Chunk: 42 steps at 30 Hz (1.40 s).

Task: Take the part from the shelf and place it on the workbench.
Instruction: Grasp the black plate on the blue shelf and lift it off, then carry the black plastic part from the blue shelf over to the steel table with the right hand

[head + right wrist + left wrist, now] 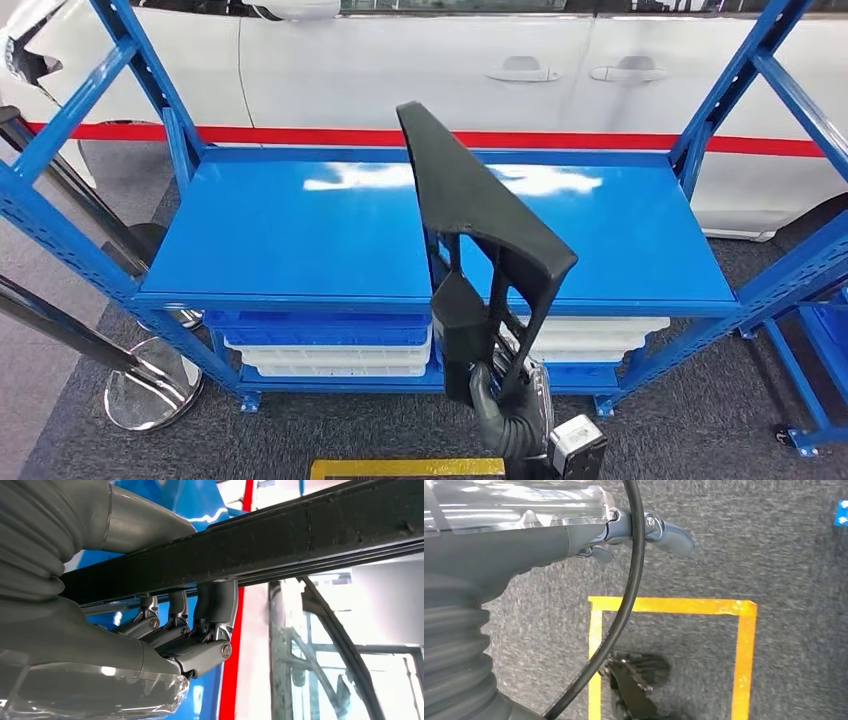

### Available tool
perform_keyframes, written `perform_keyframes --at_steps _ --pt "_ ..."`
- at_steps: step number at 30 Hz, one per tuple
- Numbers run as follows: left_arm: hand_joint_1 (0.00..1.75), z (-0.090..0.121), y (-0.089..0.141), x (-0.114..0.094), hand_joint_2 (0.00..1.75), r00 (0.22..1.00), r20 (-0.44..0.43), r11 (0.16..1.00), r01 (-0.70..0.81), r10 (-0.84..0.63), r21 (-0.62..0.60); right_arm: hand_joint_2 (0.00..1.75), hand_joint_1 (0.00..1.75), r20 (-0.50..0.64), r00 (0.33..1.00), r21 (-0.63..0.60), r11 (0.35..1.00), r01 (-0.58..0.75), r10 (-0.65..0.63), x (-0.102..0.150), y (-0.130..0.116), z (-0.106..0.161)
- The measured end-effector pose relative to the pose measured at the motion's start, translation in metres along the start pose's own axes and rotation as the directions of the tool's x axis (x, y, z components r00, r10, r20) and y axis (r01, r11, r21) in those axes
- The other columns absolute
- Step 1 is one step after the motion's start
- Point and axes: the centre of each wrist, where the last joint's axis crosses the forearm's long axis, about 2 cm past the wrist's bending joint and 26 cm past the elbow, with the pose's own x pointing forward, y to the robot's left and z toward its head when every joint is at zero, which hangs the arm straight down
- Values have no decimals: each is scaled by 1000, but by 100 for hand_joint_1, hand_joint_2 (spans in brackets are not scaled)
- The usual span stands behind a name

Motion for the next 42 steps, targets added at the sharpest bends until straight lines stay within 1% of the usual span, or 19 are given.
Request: perform_keyframes --at_steps 6,12,20,26,42 --pt "0 0 0 -1 175 1000 -6 1000 4 -4 -4 175 175 -14 1000 26 1000 -14 14 -2 0 4" --pt "0 1 -1 -1 175 1000 -10 1000 8 -8 -7 175 175 -3 1000 59 998 -17 18 -2 0 6" --pt "0 1 0 -2 175 1000 -16 1000 12 -12 -14 175 175 -10 1000 55 998 -18 18 -3 0 17" --pt "0 -1 1 1 175 1000 -11 1000 13 -14 -14 175 175 -9 1000 52 998 -20 20 -3 0 18" --pt "0 0 2 -2 175 1000 -19 1000 6 -6 -24 175 175 16 999 66 997 -51 50 -3 -5 19"
